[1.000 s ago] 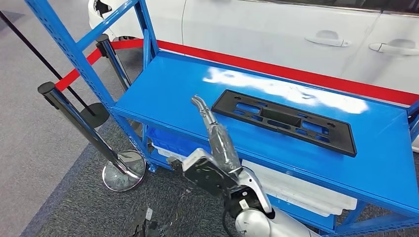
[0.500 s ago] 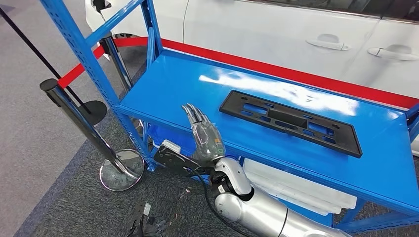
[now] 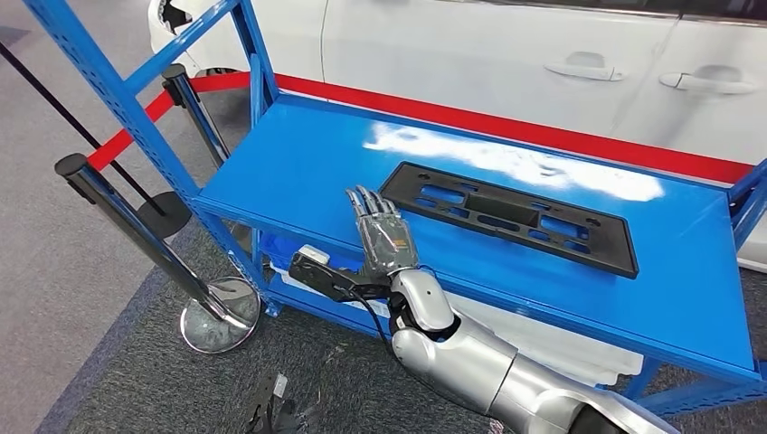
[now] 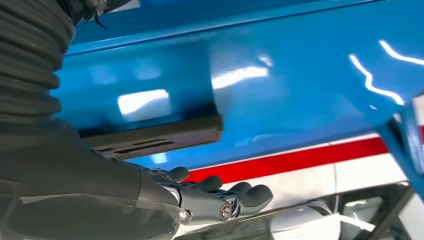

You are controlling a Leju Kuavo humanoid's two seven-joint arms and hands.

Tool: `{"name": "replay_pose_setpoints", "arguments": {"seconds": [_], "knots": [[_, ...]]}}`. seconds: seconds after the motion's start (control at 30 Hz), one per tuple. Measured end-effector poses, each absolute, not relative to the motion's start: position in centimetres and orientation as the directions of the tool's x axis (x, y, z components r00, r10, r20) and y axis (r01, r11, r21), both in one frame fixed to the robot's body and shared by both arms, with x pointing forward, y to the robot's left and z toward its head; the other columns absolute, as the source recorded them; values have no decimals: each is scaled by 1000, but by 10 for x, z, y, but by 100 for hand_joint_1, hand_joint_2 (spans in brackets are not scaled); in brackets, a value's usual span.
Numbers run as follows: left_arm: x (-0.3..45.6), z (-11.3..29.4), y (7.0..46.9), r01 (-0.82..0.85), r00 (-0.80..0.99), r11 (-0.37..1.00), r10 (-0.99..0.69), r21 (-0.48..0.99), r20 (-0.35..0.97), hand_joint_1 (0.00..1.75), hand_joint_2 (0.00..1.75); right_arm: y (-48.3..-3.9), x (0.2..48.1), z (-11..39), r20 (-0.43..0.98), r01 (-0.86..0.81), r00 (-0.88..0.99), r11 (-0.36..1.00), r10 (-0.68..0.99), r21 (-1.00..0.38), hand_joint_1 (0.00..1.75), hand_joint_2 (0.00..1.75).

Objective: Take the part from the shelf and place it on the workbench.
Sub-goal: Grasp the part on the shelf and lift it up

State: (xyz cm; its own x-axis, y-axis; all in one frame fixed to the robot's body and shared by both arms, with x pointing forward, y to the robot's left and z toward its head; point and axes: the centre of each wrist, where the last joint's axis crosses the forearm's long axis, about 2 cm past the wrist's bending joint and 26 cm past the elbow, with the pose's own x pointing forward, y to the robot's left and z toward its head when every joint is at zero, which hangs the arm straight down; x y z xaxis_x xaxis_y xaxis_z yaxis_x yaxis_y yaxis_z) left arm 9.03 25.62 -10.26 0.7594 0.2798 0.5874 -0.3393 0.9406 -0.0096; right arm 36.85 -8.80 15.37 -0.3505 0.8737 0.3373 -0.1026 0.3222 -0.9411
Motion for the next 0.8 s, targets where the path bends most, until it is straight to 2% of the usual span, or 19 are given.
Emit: {"name": "replay_pose_setpoints", "arguments": {"seconds": [0.3,0.53,0.8], "knots": [[88,-102,248,-339,765,940,294,-30,573,0,0,-108,387,151,194,-53,-204,187,960,-981,0,175],[84,-102,234,-331,774,942,308,-61,554,0,0,-160,411,151,27,-16,-22,27,999,-1000,0,175],[80,-102,228,-316,783,946,303,-72,543,0,0,-216,431,160,-123,-1,67,-123,990,-992,0,175]]}}
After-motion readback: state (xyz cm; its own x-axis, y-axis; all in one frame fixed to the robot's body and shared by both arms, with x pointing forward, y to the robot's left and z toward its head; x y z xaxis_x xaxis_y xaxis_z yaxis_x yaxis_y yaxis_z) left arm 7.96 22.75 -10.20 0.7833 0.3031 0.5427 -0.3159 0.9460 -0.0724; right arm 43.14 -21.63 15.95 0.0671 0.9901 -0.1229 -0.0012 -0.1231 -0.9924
